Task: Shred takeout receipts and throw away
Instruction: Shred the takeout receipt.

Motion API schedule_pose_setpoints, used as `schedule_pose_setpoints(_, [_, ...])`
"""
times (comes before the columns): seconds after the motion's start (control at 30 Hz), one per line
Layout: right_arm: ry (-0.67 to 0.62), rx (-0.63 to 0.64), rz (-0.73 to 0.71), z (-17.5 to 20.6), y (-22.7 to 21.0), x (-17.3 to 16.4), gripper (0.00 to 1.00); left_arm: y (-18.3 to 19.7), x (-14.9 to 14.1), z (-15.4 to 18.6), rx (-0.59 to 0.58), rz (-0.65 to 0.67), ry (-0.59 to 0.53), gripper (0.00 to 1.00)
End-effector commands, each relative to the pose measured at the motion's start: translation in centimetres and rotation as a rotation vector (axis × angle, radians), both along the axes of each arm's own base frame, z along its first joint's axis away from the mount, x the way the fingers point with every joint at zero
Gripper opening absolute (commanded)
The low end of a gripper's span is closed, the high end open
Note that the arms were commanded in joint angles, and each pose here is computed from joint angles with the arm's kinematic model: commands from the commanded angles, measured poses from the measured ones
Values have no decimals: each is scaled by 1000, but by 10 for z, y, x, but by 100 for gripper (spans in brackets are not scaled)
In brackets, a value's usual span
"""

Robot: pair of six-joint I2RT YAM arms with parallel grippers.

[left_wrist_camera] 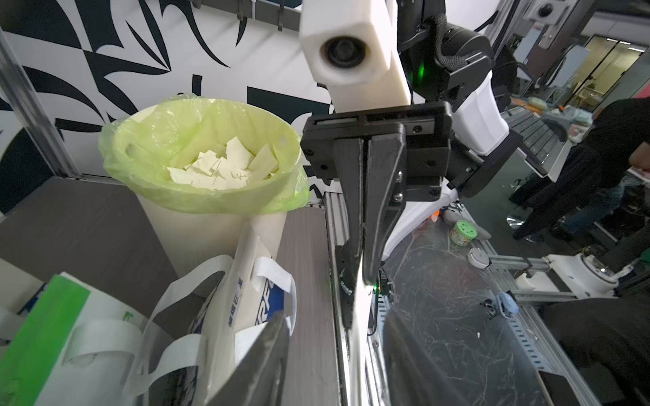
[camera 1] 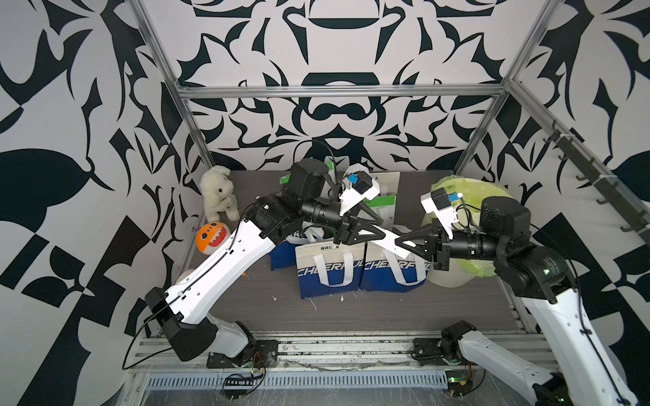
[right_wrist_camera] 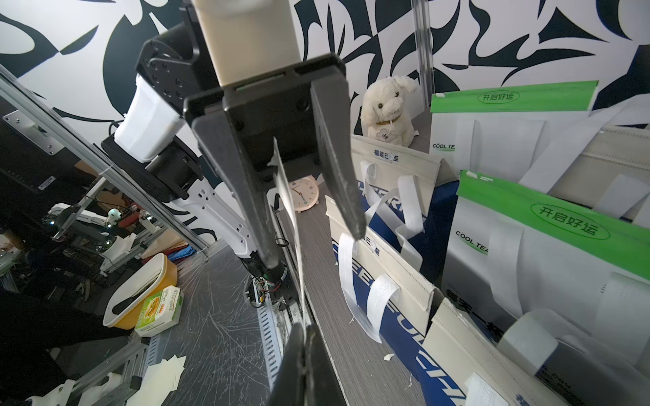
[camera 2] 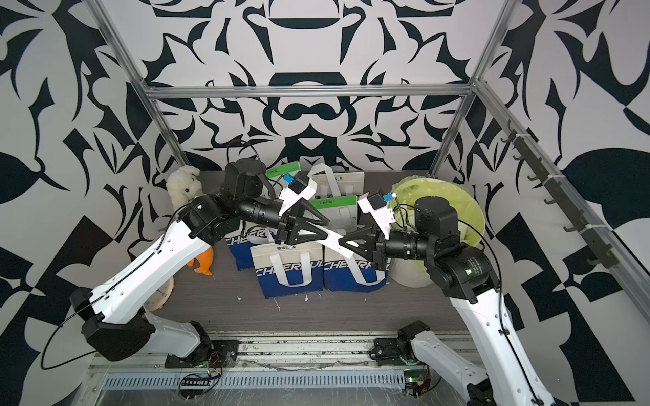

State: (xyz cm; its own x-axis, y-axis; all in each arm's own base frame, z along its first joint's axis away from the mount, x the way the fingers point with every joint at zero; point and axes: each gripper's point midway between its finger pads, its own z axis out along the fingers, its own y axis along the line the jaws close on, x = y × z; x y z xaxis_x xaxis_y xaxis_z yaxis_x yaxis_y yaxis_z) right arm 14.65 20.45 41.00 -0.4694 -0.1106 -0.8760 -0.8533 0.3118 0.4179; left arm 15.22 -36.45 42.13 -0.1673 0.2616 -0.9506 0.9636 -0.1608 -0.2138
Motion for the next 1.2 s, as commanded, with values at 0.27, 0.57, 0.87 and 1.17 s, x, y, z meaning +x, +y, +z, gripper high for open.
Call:
schedule_pose_setpoints(0.27, [-37,31,0,11,2,2,0,6,-11,17,-74,-18,-44,29])
schedule_pose_setpoints(0.57, [-41,30,-6,12,2,3,0,8,-12,17,-84,-16,-49,23])
schedule_pose_setpoints(0.87, [-53,38,-17,16,2,6,35,5,-9,12,-79,-6,-41,0])
schedule_pose_setpoints(1.17, [-48,105,4,28,9,13,39,2,-7,13,-122,11,-22,0])
